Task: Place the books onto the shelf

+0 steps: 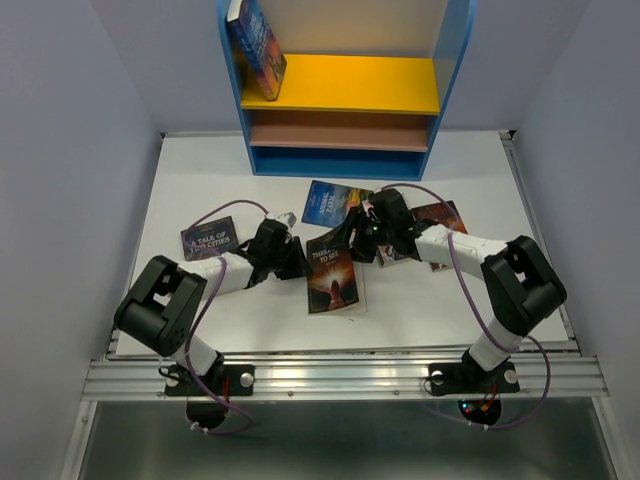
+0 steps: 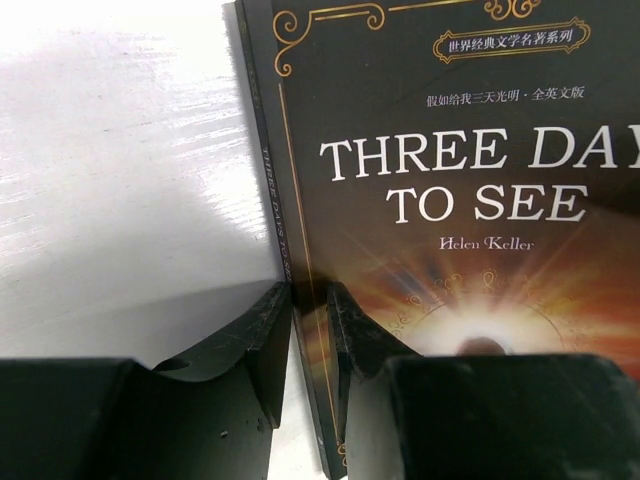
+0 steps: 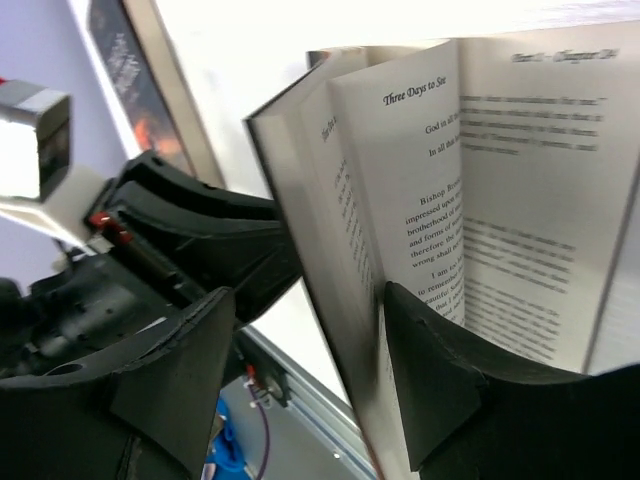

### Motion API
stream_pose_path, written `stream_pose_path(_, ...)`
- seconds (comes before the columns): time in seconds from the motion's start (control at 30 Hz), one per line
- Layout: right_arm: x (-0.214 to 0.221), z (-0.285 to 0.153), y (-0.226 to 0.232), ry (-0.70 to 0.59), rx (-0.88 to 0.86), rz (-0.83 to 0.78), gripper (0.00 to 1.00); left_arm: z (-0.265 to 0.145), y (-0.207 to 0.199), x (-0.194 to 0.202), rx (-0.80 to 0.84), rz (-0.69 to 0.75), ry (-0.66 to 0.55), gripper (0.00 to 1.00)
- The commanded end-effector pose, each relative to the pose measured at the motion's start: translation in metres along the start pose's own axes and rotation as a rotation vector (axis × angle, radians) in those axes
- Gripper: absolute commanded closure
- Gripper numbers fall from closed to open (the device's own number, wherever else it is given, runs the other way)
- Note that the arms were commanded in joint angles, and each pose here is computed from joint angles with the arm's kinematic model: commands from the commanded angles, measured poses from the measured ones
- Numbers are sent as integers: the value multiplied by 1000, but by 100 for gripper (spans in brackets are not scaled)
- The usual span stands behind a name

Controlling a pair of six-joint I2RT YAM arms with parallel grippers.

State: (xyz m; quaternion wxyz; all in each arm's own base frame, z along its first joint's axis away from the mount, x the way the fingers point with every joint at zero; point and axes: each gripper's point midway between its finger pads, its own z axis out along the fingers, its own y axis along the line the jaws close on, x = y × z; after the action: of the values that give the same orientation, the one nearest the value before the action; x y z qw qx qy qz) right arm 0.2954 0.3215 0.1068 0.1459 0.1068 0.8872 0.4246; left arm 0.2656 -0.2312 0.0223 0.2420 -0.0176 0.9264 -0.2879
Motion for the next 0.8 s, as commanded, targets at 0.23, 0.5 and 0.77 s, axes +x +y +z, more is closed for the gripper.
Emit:
stream_pose_path(0.23, 10, 5, -30, 12, 166, -40, 57, 1, 4, 28, -27, -18, 124, 69)
stream_pose_path(0.5, 3, 3, -30, -18, 178, -79, 88, -9, -5, 12, 81, -41, 61, 56)
stream_pose_path(0.77, -9, -30, 26, -16, -132, -197, 99, -41, -33, -14, 257, -9, -82, 8)
